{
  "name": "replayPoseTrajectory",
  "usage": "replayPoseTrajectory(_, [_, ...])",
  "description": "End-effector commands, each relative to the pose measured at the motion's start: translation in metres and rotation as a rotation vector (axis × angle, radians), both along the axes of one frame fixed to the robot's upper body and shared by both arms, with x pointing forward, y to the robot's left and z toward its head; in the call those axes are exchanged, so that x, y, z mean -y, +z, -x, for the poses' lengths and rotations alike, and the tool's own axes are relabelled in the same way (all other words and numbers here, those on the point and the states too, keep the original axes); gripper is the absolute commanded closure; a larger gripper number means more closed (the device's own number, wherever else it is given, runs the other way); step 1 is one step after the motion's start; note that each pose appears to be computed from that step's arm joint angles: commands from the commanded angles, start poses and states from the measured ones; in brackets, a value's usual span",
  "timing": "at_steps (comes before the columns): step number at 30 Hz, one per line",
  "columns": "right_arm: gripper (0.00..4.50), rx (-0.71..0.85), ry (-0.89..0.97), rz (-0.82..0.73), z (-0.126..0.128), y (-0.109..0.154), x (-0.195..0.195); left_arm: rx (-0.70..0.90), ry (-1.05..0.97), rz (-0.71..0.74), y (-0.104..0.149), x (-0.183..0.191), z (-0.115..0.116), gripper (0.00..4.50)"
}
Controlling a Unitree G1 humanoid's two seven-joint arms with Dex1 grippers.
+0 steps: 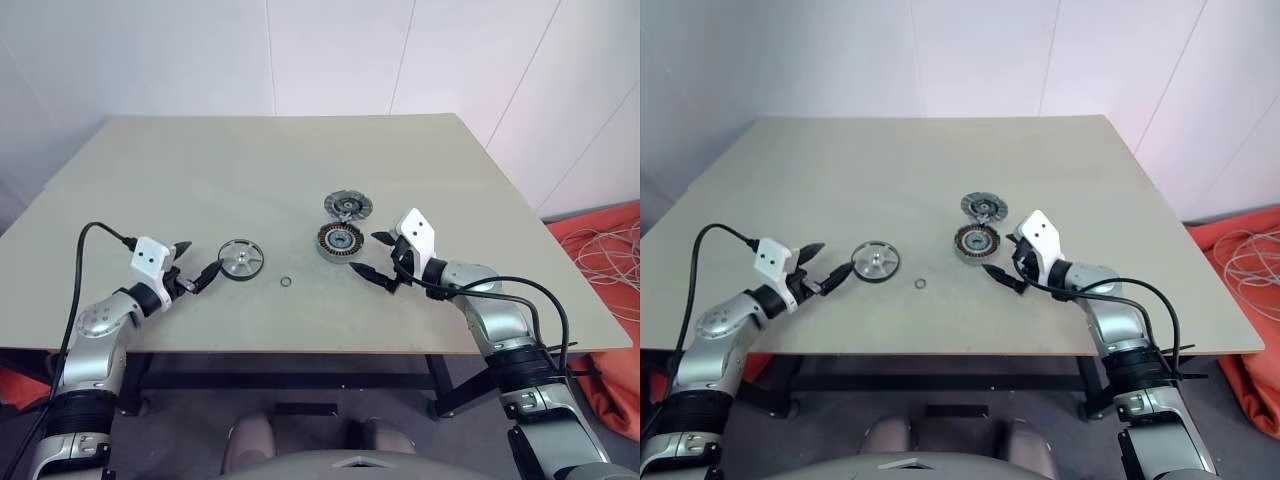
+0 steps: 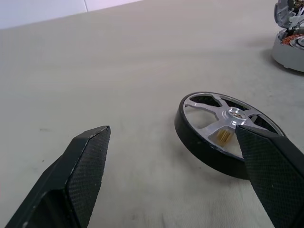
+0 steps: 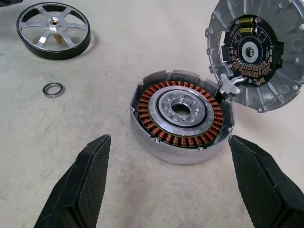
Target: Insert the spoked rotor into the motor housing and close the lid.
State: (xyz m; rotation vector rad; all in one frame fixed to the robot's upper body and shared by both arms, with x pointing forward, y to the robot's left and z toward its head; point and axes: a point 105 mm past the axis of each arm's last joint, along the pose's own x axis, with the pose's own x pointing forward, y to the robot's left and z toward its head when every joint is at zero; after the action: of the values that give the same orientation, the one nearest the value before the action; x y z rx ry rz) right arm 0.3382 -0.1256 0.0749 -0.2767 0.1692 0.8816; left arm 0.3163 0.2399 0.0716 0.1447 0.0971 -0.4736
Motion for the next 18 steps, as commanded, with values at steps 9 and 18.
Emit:
replayPoseTrajectory(9, [0.0, 0.053, 0.031, -0.012, 0.0, 0.018, -0.006, 0.097, -0.009, -0.019, 0.021, -0.003, 0.0, 0.03])
replayPoseTrajectory(18, [0.0, 0.055, 0.218, -0.041, 0.011, 0.038, -0.055, 0.107, -0.059, -0.013, 0.026, 0.002, 0.0, 0.03])
